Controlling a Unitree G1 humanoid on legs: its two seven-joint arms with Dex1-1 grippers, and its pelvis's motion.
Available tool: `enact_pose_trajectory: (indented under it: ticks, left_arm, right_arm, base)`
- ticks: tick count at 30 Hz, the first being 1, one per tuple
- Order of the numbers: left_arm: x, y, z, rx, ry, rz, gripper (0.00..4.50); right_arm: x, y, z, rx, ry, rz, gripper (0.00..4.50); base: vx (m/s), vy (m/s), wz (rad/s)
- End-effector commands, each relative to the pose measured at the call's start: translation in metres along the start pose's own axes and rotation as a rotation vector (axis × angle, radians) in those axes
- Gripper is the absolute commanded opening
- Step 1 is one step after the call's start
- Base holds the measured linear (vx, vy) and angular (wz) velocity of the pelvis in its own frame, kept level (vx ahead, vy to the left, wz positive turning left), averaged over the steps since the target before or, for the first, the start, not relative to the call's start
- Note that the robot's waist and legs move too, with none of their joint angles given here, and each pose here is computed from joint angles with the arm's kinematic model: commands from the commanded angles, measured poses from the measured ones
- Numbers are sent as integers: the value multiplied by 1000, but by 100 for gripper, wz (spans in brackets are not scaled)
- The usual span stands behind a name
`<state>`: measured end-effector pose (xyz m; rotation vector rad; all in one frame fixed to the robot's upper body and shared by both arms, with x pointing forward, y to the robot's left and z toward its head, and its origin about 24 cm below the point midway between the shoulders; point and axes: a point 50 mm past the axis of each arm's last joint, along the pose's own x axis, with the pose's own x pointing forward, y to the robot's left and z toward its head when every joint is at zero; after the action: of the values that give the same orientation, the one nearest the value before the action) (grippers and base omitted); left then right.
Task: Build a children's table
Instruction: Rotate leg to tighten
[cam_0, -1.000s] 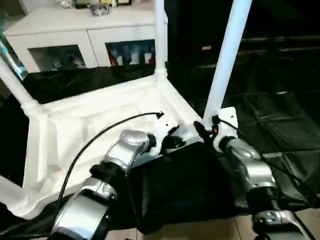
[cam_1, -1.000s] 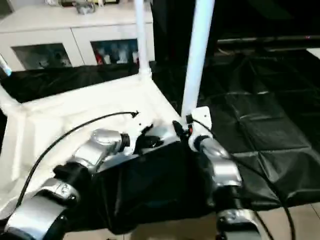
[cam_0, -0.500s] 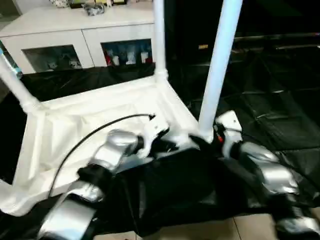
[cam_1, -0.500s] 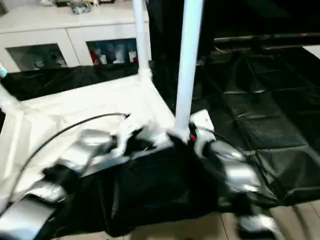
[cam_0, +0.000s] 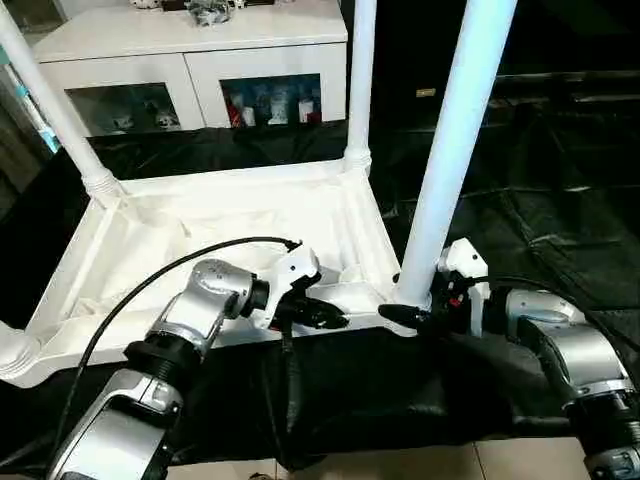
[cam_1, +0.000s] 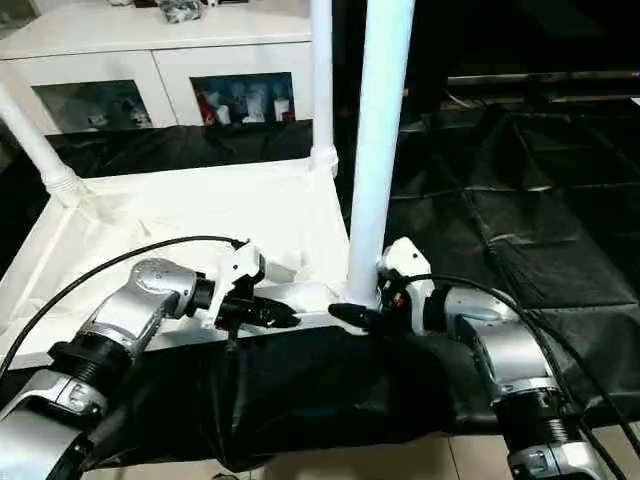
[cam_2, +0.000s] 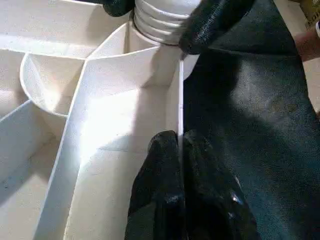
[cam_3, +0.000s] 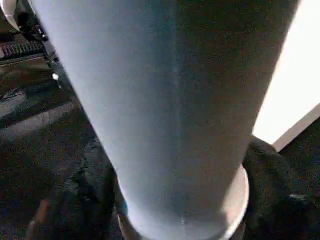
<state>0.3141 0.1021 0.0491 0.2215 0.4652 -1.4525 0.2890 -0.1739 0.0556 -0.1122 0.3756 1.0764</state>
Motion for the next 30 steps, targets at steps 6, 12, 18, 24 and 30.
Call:
enact_pose_trajectory:
  ticks: [6,12,18,24,30]
  left_arm:
    - [12,15,28,33,-98,184,0]
    - [37,27,42,-28,-136,417,0]
    - [53,21,50,-28,-165,404,0]
    - [46,16,41,21,-157,302,0]
    - [32,9,33,72,-141,192,0]
  right_arm:
    - [30,0,-13,107,-10,-220,275]
    - [57,-9,-25,289,-21,-578,274]
    - [83,6,-12,270,-88,-476,308]
    - [72,2,3,197,-148,-368,364]
    - [51,5,2,97,-108,-205,364]
  base:
    - [0,0,0]
    - [0,0,0]
    - [0,0,0]
    - [0,0,0]
    - [0,0,0]
